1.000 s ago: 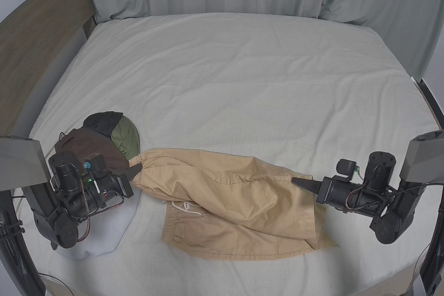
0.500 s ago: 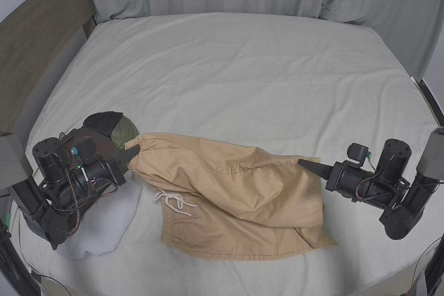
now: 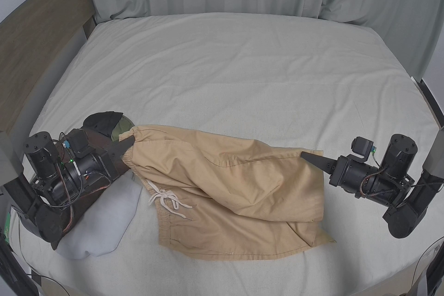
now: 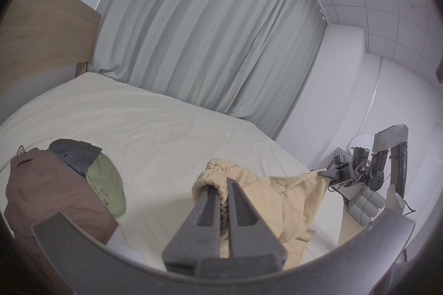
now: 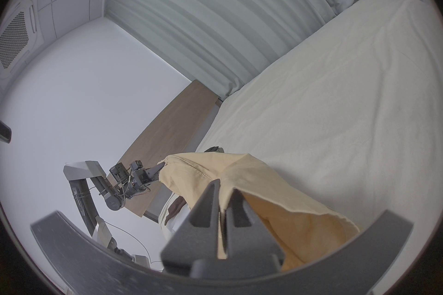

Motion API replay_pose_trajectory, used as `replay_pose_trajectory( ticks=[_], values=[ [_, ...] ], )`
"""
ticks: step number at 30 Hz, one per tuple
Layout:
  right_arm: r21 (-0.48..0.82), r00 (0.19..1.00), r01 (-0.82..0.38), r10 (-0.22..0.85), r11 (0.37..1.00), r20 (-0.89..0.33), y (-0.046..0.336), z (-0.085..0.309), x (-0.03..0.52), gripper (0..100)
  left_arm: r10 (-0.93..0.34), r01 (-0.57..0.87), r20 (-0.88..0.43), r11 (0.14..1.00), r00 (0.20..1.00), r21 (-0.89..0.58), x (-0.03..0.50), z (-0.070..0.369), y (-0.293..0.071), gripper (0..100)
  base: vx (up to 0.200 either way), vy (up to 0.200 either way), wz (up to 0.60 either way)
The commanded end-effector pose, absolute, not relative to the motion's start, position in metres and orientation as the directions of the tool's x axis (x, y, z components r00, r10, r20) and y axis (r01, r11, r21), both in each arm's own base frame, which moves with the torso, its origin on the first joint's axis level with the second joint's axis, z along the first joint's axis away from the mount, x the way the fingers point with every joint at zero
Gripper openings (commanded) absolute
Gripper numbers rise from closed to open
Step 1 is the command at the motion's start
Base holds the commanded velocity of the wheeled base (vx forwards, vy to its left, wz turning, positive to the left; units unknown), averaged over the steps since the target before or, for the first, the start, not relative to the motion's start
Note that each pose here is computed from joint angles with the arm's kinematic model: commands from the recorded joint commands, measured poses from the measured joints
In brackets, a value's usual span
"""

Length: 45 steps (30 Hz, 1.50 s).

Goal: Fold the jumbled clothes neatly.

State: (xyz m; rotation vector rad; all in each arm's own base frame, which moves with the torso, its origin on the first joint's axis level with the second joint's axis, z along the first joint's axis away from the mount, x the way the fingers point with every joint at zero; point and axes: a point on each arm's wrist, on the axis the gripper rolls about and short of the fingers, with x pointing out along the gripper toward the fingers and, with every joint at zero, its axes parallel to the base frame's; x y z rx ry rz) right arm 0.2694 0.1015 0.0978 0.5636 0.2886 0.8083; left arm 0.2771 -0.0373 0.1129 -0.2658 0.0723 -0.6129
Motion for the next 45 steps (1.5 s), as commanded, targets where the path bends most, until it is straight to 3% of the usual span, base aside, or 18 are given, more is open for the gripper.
replay_pose_trajectory(
  ticks=[1,19,45],
  values=[
    [0.572,0.66,-0.608,0.751,0.55,-0.021,0.103,0.101,0.269,0,-0.58,0.565,0.024,0.783,0.815,-0.26,0.276,0.117,-0.034,0,0.0,0.0,0.0],
    [0.552,0.655,-0.639,0.755,0.537,0.024,0.104,0.114,0.268,0,-0.62,0.602,0.016,0.755,0.784,-0.26,0.275,0.115,-0.032,0,0.0,0.0,0.0],
    [0.522,0.694,-0.639,0.716,0.565,0.074,0.087,0.129,0.269,0,-0.607,0.586,0.003,0.766,0.795,-0.264,0.283,0.109,-0.028,0,0.0,0.0,0.0]
  ],
)
